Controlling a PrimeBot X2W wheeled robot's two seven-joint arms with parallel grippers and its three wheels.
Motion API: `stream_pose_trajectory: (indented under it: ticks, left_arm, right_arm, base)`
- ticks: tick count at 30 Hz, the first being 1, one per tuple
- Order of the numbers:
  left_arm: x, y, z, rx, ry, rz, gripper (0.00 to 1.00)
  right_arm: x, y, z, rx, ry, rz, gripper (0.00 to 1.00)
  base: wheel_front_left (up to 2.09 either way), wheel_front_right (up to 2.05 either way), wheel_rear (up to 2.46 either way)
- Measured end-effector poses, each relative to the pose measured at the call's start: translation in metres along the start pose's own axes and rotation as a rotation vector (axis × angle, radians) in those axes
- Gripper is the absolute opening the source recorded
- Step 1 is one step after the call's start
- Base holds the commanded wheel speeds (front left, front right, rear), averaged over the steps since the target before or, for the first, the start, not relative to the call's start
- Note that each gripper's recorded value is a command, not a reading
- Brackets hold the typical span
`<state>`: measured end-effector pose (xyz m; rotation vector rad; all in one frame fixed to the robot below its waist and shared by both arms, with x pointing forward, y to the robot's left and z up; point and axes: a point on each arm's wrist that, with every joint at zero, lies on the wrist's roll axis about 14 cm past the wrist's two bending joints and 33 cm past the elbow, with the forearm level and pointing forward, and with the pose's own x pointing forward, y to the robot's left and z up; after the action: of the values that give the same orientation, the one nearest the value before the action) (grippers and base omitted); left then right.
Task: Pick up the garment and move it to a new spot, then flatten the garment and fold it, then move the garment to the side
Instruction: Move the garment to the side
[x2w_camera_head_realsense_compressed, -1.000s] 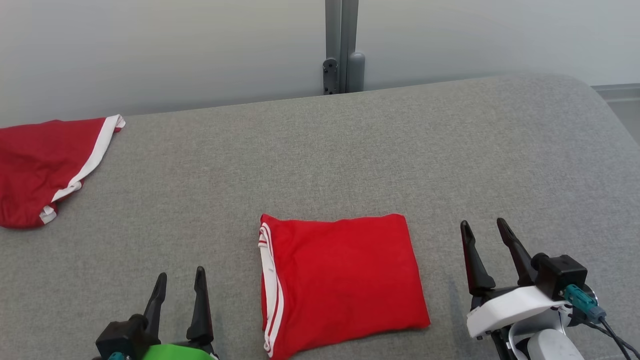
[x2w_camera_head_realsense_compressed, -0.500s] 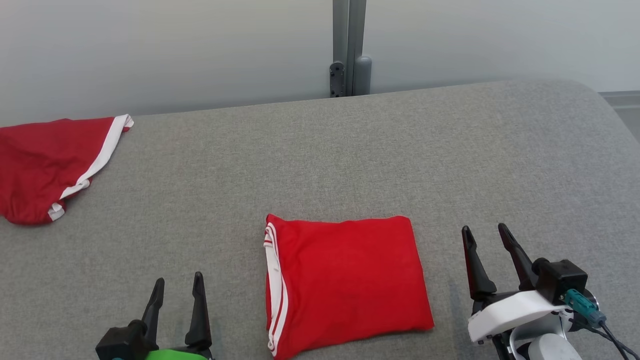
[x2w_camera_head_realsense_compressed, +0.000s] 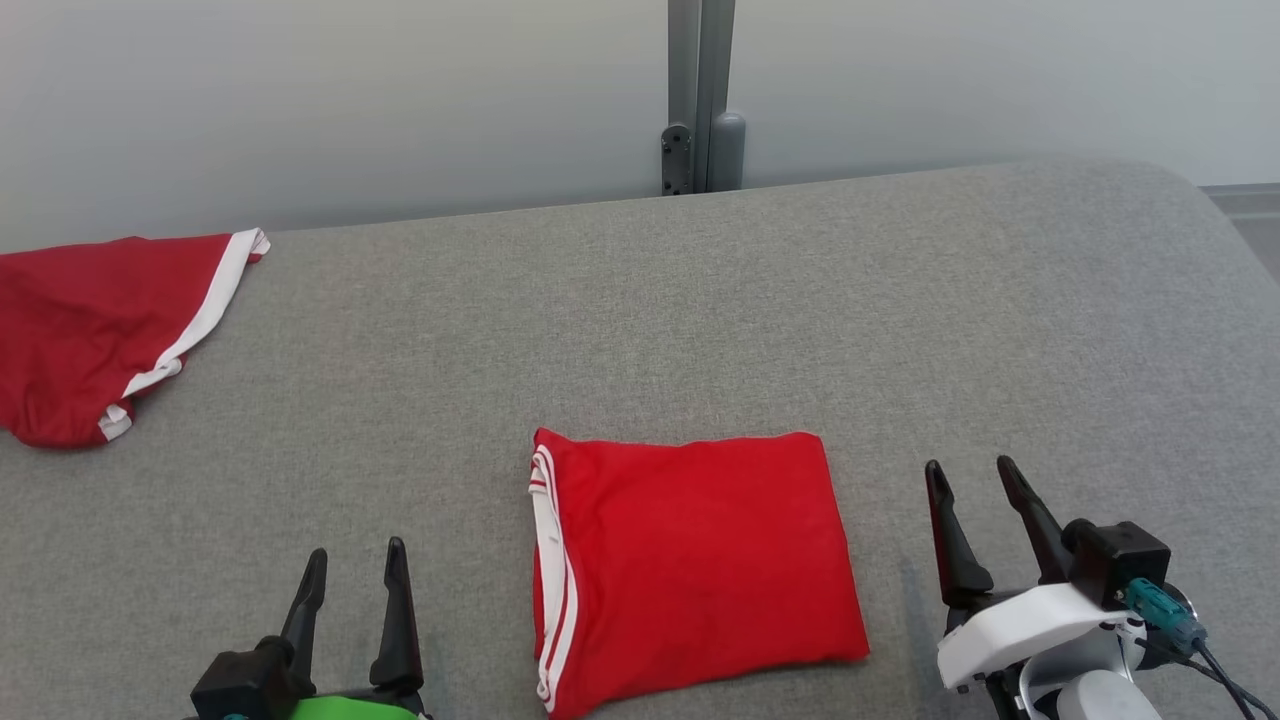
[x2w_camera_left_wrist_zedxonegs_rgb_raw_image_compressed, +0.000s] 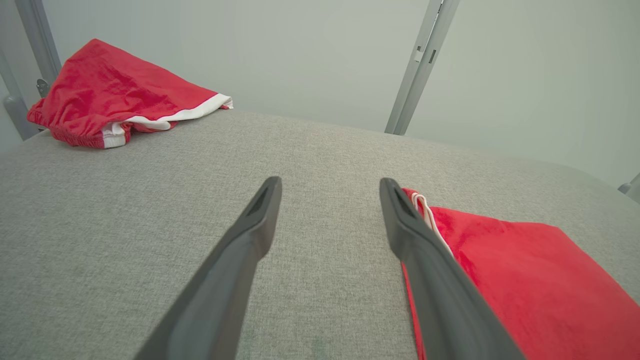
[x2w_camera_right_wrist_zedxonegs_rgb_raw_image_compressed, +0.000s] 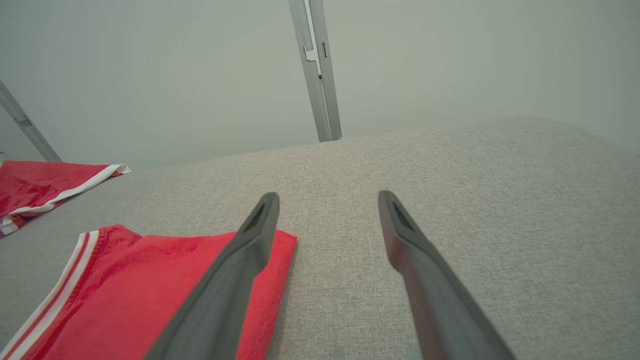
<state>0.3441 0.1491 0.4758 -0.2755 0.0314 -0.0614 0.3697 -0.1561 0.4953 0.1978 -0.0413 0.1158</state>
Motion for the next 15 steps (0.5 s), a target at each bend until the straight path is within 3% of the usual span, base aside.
stream_pose_trajectory:
  ticks: [5,11,15]
  left_arm:
    - [0.000,0.000,-0.002,-0.002,0.005,0.000,1.00]
    - [0.000,0.003,-0.007,-0.008,0.020,0.011,1.00]
    - [0.000,0.008,-0.009,-0.008,0.025,0.028,1.00]
  right_arm:
    - [-0.001,0.000,-0.033,0.005,0.155,0.000,1.00]
    - [0.005,0.025,-0.073,0.064,0.357,0.066,1.00]
    - [0.014,0.037,-0.085,0.080,0.420,0.103,1.00]
  base:
    - [0.00,0.00,0.00]
    - [0.00,0.00,0.00]
    - [0.00,0.00,0.00]
